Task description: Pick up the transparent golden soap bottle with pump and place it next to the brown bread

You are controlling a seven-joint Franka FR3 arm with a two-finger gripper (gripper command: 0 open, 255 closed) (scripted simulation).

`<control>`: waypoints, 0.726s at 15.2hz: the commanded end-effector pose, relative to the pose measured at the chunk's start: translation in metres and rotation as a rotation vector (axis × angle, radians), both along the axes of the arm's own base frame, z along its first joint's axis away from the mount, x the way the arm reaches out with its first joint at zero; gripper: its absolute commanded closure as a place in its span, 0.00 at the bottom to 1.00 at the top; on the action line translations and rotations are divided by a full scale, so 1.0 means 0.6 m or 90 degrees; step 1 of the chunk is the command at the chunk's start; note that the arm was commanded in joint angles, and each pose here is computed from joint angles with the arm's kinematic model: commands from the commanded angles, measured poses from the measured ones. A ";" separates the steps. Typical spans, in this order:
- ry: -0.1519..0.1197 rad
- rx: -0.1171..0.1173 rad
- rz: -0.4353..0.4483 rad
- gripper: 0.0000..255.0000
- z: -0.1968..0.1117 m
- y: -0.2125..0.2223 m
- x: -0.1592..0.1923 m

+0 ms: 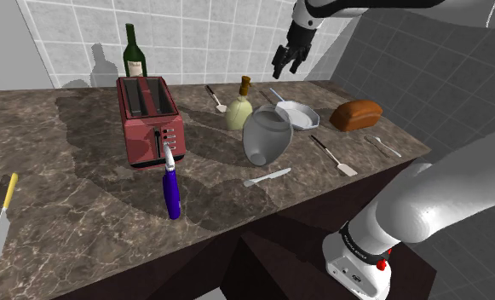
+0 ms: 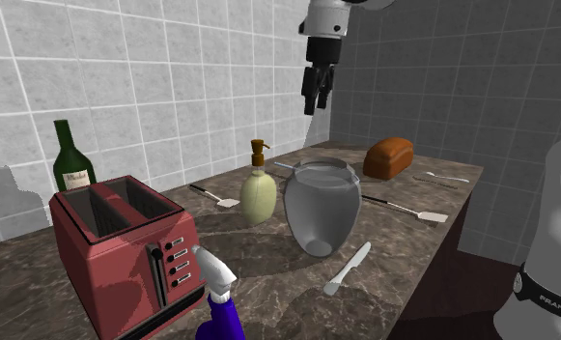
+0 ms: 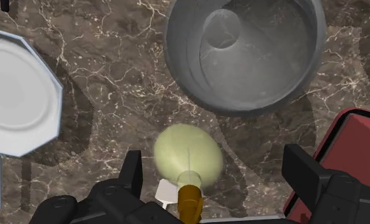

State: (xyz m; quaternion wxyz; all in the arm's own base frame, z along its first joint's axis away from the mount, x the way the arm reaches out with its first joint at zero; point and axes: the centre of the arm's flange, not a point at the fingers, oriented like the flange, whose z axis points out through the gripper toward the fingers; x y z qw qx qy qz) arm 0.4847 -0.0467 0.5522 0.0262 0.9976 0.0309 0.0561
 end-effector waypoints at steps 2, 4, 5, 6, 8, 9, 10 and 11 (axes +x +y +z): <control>0.006 0.006 0.007 0.00 -0.029 0.000 0.066; 0.010 0.010 0.012 0.00 -0.048 -0.004 0.107; 0.012 0.013 0.014 0.00 -0.057 -0.006 0.128; 0.014 0.015 0.016 0.00 -0.067 -0.007 0.148; 0.018 0.019 0.021 0.00 -0.087 -0.010 0.189; 0.020 0.021 0.023 0.00 -0.097 -0.012 0.209; 0.022 0.023 0.025 0.00 -0.107 -0.013 0.230; 0.024 0.025 0.028 0.00 -0.117 -0.014 0.250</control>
